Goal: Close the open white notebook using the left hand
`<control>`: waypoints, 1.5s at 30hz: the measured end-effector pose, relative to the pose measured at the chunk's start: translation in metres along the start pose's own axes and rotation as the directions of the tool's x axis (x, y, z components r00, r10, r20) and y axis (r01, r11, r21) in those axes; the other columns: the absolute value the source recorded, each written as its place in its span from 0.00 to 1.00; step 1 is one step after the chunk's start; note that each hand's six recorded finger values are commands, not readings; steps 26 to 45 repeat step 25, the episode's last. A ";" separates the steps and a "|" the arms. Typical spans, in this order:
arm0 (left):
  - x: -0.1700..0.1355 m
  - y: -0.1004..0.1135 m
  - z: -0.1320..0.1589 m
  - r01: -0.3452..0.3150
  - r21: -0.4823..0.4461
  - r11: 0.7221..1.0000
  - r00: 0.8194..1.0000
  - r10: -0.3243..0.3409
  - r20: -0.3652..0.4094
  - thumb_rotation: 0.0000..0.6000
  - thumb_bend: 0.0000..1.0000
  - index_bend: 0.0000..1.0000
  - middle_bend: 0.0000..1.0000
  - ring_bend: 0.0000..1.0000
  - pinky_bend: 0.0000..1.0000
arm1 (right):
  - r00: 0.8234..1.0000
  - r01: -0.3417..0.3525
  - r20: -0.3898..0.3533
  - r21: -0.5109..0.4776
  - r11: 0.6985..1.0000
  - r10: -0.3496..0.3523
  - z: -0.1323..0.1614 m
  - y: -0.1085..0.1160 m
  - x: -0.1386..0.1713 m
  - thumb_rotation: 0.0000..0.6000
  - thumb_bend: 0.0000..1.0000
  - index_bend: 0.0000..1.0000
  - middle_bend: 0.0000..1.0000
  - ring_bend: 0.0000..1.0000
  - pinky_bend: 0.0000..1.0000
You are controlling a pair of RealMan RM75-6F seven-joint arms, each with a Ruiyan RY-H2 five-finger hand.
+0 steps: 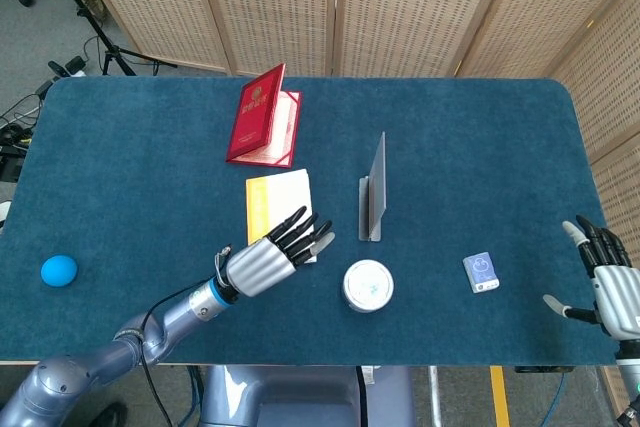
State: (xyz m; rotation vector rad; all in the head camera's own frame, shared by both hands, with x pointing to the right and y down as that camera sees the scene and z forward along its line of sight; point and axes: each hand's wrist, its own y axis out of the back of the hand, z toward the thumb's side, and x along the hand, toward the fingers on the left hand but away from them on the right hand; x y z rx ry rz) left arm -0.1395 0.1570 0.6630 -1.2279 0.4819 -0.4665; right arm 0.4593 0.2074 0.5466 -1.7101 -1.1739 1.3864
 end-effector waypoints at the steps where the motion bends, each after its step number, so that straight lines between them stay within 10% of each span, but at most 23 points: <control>1: -0.002 0.001 -0.003 0.005 -0.010 1.000 1.000 -0.005 -0.017 1.00 0.00 0.00 0.00 0.00 0.00 | 1.000 0.000 0.000 -0.001 1.000 0.000 0.000 0.000 0.000 1.00 0.00 0.00 0.00 0.00 0.00; 9: -0.024 0.015 -0.047 0.042 -0.098 0.994 0.987 -0.056 -0.151 1.00 0.00 0.00 0.00 0.00 0.00 | 1.000 -0.002 -0.004 -0.010 1.000 0.002 0.001 0.001 0.001 1.00 0.00 0.00 0.00 0.00 0.00; 14: -0.070 0.031 -0.105 0.082 -0.247 0.966 0.934 -0.161 -0.318 1.00 0.00 0.00 0.00 0.00 0.00 | 1.000 0.004 -0.004 -0.014 1.000 -0.004 0.001 0.002 0.002 1.00 0.00 0.00 0.00 0.00 0.00; 18: -0.124 0.038 -0.149 0.163 -0.334 0.928 0.823 -0.314 -0.473 1.00 0.00 0.00 0.00 0.00 0.00 | 1.000 0.004 -0.003 -0.009 1.000 -0.004 0.001 0.001 0.002 1.00 0.00 0.00 0.00 0.00 0.00; 22: -0.186 0.041 -0.179 0.210 -0.441 0.872 0.662 -0.459 -0.592 1.00 0.00 0.00 0.00 0.00 0.00 | 1.000 0.006 -0.005 -0.004 1.000 -0.006 0.003 0.000 0.003 1.00 0.00 0.00 0.00 0.00 0.00; 25: -0.213 0.040 -0.186 0.200 -0.508 0.838 0.597 -0.516 -0.615 1.00 0.00 0.00 0.00 0.00 0.00 | 1.000 0.009 -0.004 -0.002 1.000 -0.009 0.003 0.000 0.004 1.00 0.00 0.00 0.00 0.00 0.00; 45: -0.213 0.040 -0.186 0.200 -0.508 0.838 0.597 -0.516 -0.615 1.00 0.00 0.00 0.00 0.00 0.00 | 1.000 0.009 -0.004 -0.002 1.000 -0.009 0.003 0.000 0.004 1.00 0.00 0.00 0.00 0.00 0.00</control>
